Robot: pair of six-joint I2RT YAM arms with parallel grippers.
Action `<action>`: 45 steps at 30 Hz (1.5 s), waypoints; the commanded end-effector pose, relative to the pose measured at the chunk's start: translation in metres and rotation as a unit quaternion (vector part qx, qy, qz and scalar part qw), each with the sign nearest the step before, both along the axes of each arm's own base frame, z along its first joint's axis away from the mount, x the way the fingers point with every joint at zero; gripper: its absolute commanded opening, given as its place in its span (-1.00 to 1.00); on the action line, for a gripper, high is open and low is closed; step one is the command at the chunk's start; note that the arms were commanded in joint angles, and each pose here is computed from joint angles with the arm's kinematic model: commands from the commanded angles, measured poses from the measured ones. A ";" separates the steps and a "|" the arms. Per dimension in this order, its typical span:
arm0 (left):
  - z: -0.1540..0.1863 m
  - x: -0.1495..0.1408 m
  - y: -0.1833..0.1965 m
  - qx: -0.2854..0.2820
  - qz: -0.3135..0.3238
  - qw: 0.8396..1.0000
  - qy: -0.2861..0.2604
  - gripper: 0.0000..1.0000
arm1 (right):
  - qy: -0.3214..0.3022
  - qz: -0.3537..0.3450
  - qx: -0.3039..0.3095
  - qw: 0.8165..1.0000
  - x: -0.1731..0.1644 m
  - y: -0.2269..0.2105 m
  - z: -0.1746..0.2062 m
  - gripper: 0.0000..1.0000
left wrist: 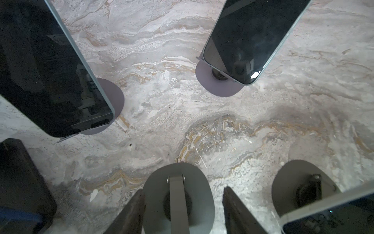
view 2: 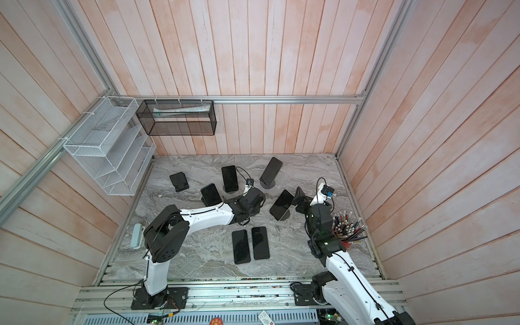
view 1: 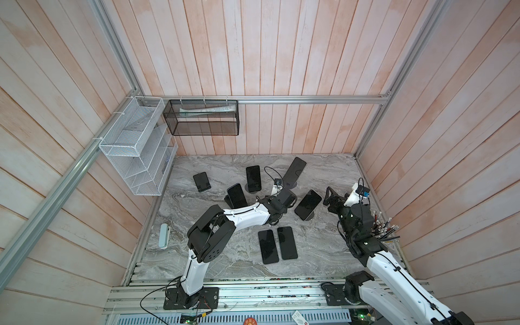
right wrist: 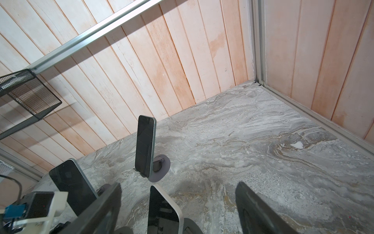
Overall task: Remove the phone from the phone stand
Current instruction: Pick up the phone stand from the center of the table, then place the phone stand at the middle-left of the table.
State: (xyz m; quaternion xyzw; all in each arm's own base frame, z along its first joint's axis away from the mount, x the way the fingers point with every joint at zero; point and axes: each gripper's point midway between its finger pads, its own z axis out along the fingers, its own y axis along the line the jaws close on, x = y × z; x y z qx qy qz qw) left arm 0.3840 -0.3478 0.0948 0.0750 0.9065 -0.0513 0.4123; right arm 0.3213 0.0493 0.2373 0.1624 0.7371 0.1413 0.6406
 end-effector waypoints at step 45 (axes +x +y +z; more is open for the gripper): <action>0.017 0.022 0.382 -0.052 0.364 0.930 0.012 0.00 | -0.057 -0.005 0.029 0.998 -0.014 -0.006 0.011 0.75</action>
